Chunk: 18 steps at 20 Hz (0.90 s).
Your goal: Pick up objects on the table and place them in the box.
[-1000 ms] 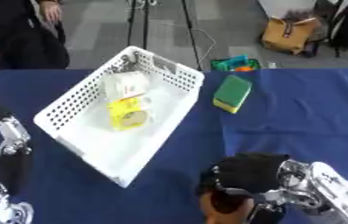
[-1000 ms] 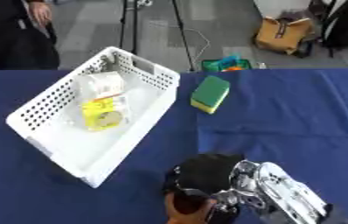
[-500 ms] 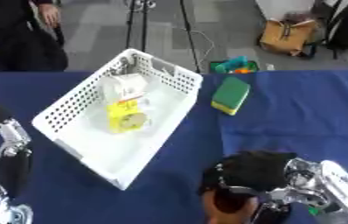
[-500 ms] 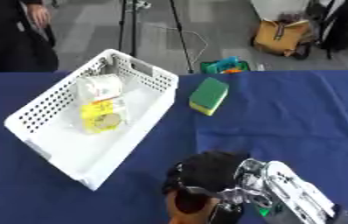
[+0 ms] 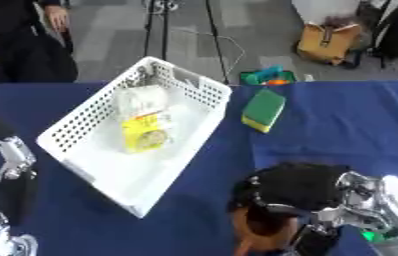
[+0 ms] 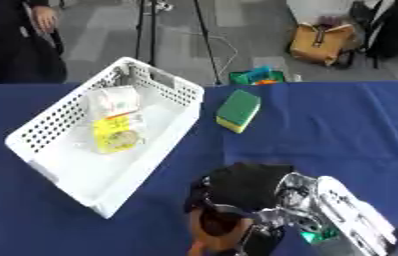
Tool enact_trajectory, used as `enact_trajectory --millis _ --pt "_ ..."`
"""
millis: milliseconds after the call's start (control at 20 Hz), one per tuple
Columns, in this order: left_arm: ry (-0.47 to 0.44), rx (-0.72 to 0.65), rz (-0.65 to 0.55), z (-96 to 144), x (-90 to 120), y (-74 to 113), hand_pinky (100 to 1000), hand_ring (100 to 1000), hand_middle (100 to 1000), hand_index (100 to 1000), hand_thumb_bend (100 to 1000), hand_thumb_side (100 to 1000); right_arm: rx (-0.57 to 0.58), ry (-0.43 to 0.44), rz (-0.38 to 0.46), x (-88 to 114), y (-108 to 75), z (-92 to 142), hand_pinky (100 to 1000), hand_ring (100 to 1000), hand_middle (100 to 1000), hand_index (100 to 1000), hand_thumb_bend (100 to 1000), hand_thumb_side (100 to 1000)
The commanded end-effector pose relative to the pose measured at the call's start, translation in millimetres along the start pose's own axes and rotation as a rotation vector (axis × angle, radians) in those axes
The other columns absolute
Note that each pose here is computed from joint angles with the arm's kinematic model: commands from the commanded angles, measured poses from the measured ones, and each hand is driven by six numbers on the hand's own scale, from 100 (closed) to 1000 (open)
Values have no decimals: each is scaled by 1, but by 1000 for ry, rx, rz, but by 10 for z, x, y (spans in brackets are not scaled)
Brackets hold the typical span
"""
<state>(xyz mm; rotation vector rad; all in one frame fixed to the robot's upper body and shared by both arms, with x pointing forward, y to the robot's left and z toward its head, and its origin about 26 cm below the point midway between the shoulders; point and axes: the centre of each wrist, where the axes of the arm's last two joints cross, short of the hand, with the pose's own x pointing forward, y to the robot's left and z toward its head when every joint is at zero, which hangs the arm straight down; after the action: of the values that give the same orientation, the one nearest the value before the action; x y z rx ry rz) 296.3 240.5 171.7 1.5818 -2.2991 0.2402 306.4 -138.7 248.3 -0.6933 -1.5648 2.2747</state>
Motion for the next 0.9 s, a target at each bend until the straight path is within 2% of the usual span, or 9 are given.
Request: enact_trajectory --millis 50,650,900 --pt "-19 11 3 -43 11 26 897 771 771 675 100 845 -52 8 46 -7 -199 137 100 254 282 406 100 100" --pt "-24 7 9 -34 18 24 897 771 772 678 100 856 -162 26 116 -49 -692 286 100 249 279 390 100 100" --pt "-26 3 21 -33 34 15 897 771 773 678 100 855 -184 39 115 -104 -812 264 100 246 277 372 100 100"
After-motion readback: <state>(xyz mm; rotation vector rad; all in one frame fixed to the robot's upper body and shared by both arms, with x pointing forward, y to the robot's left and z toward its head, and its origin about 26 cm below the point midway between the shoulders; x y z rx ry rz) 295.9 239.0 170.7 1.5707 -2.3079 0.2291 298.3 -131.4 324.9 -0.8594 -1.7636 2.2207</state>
